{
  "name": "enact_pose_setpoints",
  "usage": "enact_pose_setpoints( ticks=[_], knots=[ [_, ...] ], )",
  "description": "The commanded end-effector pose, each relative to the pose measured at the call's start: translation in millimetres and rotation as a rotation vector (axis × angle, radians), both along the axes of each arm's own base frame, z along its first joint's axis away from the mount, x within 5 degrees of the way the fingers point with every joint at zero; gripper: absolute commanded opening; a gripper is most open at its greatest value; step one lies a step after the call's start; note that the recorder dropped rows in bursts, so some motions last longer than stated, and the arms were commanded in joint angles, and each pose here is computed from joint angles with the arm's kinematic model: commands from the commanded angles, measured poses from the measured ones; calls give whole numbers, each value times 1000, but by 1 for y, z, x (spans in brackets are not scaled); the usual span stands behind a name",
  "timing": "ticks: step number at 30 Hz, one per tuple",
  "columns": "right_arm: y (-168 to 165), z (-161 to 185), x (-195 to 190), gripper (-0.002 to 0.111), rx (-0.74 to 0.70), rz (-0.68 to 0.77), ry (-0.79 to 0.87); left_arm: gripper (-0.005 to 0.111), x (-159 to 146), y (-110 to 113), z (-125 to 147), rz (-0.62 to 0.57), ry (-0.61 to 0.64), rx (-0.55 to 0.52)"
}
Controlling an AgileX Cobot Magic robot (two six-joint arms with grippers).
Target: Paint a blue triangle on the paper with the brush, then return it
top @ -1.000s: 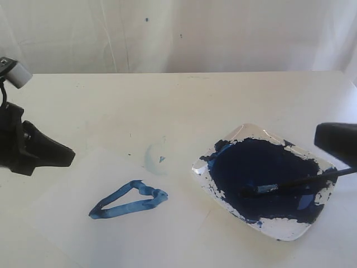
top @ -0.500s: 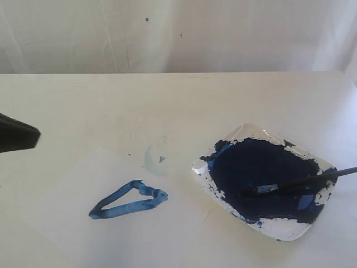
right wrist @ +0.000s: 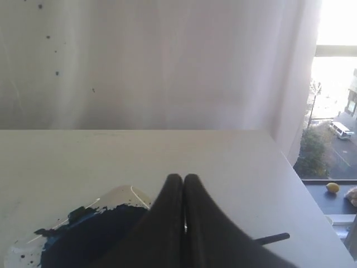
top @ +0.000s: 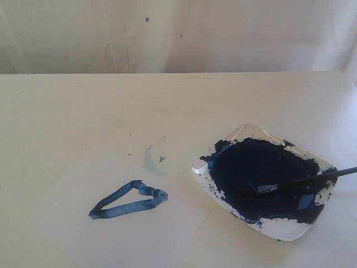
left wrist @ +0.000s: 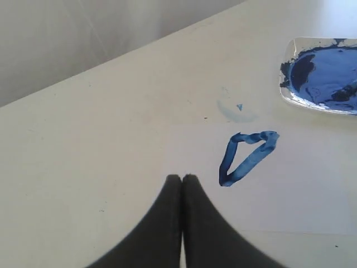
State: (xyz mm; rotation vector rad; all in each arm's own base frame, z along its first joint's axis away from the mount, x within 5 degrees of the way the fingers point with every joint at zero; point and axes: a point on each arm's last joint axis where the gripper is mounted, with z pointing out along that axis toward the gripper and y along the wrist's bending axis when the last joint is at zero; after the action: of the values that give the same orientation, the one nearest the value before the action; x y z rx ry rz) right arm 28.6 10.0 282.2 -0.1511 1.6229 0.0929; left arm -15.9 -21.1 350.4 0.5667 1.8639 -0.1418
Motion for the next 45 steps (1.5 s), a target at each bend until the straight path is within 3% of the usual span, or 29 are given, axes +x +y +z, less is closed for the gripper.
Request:
enact_pose_setpoints(
  ticks=[1,6,10,15,33,41,45],
  knots=[
    [-1,-2,4,0,9,-15,-66,0,2,-1,-7,9,-33,-47],
    [-1,-7,4,0,3,-8,-17,0,29,-3,-42,39,0,-85],
    [-1,-7,4,0,3,-8,-19,0,40,-6,-83,30,154,-80],
    [-1,-7,4,0,3,-6,-20,0,53,-7,-98,63,94,-140],
    [4,-7,3,0,4,144,-20,0,53,-8,-102,57,112,-159],
    [4,-7,3,0,4,144,-20,0,51,-17,-97,6,140,-328],
    [4,-9,3,0,4,143,-18,0,51,-17,-97,4,139,-326]
  ],
)
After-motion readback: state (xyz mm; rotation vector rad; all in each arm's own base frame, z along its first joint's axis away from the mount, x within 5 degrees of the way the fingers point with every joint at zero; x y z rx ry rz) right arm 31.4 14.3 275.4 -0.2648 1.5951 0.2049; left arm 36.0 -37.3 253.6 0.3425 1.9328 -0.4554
